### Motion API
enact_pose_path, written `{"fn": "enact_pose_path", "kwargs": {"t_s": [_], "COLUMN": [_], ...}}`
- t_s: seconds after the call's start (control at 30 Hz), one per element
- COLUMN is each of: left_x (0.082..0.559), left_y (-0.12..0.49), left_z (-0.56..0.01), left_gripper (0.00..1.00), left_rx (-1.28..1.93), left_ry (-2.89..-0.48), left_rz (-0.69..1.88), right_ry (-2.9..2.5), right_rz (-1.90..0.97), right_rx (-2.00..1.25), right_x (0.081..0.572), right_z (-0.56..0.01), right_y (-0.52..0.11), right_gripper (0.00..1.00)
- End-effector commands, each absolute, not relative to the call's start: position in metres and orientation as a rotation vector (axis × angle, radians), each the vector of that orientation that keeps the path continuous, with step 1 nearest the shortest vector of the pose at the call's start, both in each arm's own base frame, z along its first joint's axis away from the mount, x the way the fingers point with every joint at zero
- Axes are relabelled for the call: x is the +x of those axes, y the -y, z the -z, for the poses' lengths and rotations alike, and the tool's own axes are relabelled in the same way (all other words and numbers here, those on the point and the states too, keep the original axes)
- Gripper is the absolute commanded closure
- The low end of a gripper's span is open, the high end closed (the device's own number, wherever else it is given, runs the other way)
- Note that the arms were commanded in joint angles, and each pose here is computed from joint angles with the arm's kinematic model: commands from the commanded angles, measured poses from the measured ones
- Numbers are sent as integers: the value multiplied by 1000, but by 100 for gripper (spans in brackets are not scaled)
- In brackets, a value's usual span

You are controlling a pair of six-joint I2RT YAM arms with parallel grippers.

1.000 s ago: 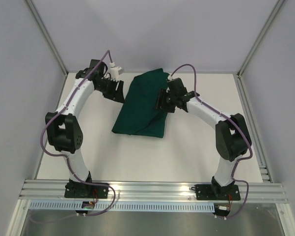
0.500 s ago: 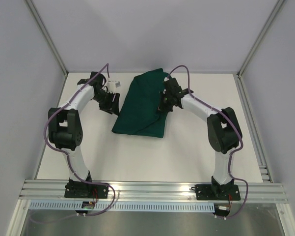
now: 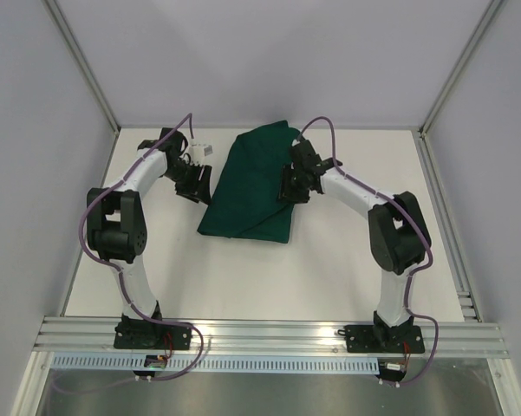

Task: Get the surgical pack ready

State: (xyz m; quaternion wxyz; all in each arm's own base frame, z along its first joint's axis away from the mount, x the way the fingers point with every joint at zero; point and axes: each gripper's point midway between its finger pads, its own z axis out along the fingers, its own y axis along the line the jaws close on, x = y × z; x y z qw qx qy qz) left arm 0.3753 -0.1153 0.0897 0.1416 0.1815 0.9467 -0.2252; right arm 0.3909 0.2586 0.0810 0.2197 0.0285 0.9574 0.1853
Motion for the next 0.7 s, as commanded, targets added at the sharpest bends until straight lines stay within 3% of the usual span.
{"fn": "enact_pose_path", "kwargs": {"t_s": [0.0, 0.07, 0.1, 0.2, 0.43, 0.67], "left_x": [377, 376, 376, 375, 374, 368], "left_y": [119, 119, 119, 119, 121, 125], "left_z": [-92, -92, -93, -93, -101, -99], "left_gripper": [40, 40, 40, 40, 40, 40], "left_rx": [537, 539, 539, 545, 556, 562], "left_ry": [-2708, -2708, -2708, -2709, -2695, -2707], "left_rz": [683, 685, 685, 685, 700, 733], "right_ry": [-2616, -2628, -2618, -2591, -2486, -2533], "right_rz": [-502, -508, -514, -496, -328, -344], "right_rx": [57, 52, 47, 29, -5, 60], "right_x": [394, 395, 397, 405, 431, 443], "right_z": [-88, -84, -87, -96, -134, -119], "right_y": [-263, -264, -266, -265, -240, -223], "right_gripper": [58, 67, 79, 99, 100, 100]}}
